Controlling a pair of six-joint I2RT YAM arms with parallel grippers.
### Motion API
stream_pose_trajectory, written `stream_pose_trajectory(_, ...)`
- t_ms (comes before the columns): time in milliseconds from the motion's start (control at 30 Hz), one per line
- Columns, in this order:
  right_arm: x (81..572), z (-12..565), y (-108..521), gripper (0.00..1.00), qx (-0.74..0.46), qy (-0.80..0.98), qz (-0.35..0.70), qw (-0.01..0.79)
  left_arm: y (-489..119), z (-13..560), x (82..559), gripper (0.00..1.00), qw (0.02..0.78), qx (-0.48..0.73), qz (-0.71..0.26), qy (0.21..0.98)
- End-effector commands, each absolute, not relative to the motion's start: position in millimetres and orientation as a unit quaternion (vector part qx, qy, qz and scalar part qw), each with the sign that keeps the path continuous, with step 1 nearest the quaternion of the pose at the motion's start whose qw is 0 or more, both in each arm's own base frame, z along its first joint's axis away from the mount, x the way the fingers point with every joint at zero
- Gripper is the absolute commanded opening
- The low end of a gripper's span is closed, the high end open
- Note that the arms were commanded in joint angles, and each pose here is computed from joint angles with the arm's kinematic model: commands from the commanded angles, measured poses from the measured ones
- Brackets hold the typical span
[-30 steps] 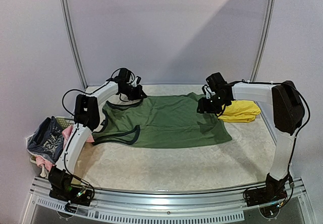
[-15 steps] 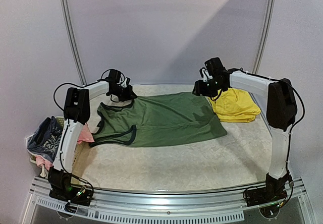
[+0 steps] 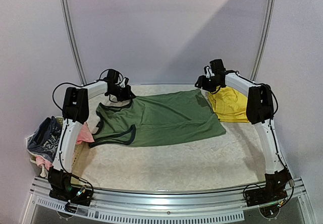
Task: Fold and stack the mixed laundry pile
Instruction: Fold the 1/3-folded tank top at the center of the board.
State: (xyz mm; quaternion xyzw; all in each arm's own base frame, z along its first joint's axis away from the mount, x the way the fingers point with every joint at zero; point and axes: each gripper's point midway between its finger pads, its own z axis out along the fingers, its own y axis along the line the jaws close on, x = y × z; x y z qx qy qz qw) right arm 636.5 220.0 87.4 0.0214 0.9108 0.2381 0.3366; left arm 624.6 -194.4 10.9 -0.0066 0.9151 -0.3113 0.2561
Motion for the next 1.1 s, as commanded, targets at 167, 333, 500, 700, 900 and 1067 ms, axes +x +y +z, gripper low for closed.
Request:
stream_pose_trajectory(167,686,81,211,0.56,0.102,0.864,0.328,0.367,-196,2,616,0.0,0.232,-0.007,-0.311,0.922)
stream_pose_trajectory(333,702,62,213,0.56,0.144,0.846,0.353,0.374,-204,3,614,0.0,0.23,-0.002,-0.315,0.921)
stream_pose_trajectory(500,703,32,208,0.58,0.181,0.85,0.348,0.352,-209,4,613,0.0,0.227,-0.003,-0.318,0.92)
stream_pose_trajectory(700,698,10,215,0.57,0.199,0.853,0.35,0.33,-218,9,612,0.0,0.23,0.003,-0.321,0.919)
stream_pose_trajectory(900,700,3,221,0.45,0.206,0.844,0.37,0.328,-219,9,609,0.0,0.226,0.008,-0.317,0.921)
stream_pose_trajectory(1067,703,7,217,0.33,0.207,0.841,0.369,0.336,-218,5,608,0.0,0.225,0.01,-0.311,0.923)
